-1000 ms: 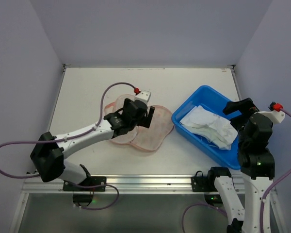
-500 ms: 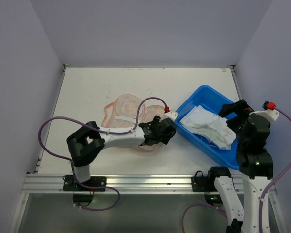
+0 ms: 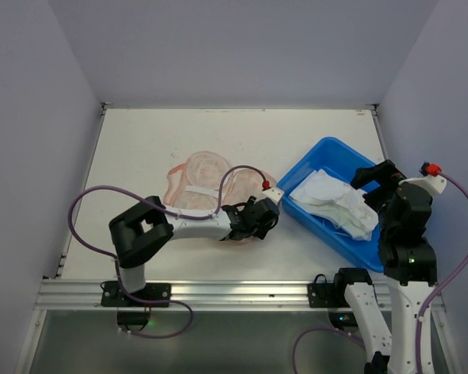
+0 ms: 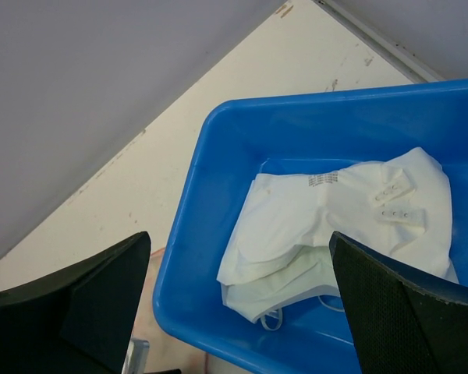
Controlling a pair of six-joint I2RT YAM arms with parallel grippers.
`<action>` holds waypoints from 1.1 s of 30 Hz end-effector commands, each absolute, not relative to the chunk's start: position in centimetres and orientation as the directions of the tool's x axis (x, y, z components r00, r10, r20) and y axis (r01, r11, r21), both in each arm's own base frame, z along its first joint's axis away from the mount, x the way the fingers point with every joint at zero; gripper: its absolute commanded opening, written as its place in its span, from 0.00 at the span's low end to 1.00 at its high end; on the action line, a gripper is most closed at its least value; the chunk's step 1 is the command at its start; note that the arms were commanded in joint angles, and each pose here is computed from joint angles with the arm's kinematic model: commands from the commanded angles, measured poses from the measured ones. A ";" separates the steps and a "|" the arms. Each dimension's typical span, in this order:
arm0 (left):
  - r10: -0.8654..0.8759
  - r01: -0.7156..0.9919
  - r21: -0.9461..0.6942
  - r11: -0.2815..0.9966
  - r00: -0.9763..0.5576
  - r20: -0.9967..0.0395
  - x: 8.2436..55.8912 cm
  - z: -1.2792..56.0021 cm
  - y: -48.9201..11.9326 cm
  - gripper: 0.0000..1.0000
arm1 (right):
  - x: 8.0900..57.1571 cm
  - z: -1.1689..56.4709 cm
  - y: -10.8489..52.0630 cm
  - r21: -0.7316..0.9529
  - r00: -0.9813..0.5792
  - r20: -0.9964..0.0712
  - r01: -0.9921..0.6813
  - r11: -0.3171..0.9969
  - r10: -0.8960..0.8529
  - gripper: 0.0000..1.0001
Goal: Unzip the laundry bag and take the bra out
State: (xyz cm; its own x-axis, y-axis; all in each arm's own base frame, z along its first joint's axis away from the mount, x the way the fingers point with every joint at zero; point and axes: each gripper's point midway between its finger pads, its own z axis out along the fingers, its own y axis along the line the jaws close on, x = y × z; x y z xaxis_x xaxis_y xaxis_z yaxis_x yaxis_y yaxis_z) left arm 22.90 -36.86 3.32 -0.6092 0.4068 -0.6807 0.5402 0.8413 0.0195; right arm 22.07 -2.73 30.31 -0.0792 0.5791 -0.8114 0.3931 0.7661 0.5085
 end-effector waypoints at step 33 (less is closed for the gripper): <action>0.275 0.443 -0.015 0.897 -0.582 -0.765 24.2 9.6 -34.6 0.00 | 22.8 30.9 -2.4 0.507 -0.069 -0.823 0.356 0.785 0.563 0.99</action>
